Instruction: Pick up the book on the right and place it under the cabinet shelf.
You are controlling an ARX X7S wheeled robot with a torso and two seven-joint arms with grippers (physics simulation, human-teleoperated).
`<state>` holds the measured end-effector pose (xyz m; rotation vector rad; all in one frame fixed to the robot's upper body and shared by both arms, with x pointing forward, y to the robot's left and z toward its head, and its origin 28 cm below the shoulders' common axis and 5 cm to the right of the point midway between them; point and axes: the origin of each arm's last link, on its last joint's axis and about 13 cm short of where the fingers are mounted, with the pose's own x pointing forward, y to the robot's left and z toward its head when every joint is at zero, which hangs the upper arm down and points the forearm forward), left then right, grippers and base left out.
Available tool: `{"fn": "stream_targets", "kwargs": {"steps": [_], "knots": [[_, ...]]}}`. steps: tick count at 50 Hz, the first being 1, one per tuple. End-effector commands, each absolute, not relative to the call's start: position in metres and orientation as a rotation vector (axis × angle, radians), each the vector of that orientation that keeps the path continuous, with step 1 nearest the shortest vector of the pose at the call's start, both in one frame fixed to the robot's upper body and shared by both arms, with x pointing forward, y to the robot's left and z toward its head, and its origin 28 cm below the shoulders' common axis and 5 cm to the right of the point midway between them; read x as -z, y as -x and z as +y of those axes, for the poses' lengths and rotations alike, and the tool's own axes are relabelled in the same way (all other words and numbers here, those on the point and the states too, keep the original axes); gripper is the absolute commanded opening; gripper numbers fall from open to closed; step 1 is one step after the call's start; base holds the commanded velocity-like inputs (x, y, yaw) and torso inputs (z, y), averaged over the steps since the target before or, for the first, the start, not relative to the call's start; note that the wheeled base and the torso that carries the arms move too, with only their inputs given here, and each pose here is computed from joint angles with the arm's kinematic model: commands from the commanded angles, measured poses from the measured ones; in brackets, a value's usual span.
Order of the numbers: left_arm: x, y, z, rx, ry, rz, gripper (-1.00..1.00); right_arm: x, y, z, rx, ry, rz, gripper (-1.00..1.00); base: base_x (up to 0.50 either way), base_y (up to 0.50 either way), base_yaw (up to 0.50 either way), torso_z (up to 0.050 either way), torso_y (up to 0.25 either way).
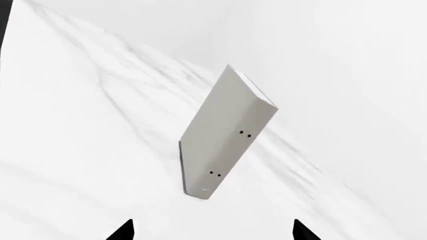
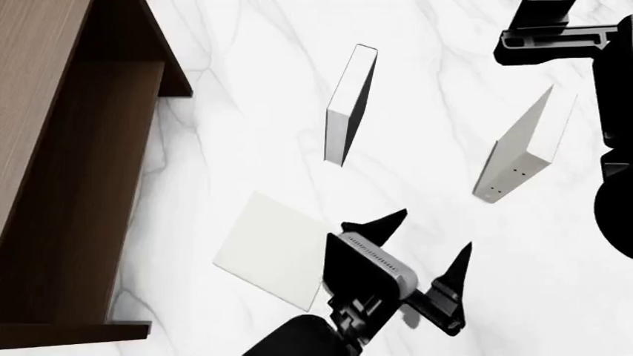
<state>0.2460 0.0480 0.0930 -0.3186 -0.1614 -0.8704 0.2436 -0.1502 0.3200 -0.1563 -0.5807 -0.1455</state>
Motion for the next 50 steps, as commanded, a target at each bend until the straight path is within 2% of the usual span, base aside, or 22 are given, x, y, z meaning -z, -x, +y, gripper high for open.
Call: {"fn": "stream_targets", "kwargs": {"steps": [1,9,22,39,50], "knots": [[-0.076,-0.244,0.044,0.889,0.383,-0.047,1.0,-0.33,-0.239,-0.151,0.151,0.167,-0.608,1.0,0.0,0.0,0.0,0.0,0.0],[-0.066,-0.239,0.04,0.894,0.415,0.001,1.0,-0.33,-0.24,-0.15,0.15,0.172,-0.612,1.0,0.0,0.0,0.0,0.0,-0.002],[-0.056,-0.244,0.046,0.755,0.509,0.107,1.0,-0.331,-0.241,-0.147,0.136,0.161,-0.624,1.0,0.0,0.0,0.0,0.0,-0.002],[-0.051,-0.248,0.05,0.676,0.559,0.128,1.0,-0.339,-0.238,-0.145,0.135,0.162,-0.643,1.0,0.0,0.0,0.0,-0.001,-0.005],[-0.05,-0.252,0.059,0.631,0.511,0.108,1.0,-0.34,-0.238,-0.145,0.129,0.156,-0.649,1.0,0.0,0.0,0.0,-0.001,-0.005]]}}
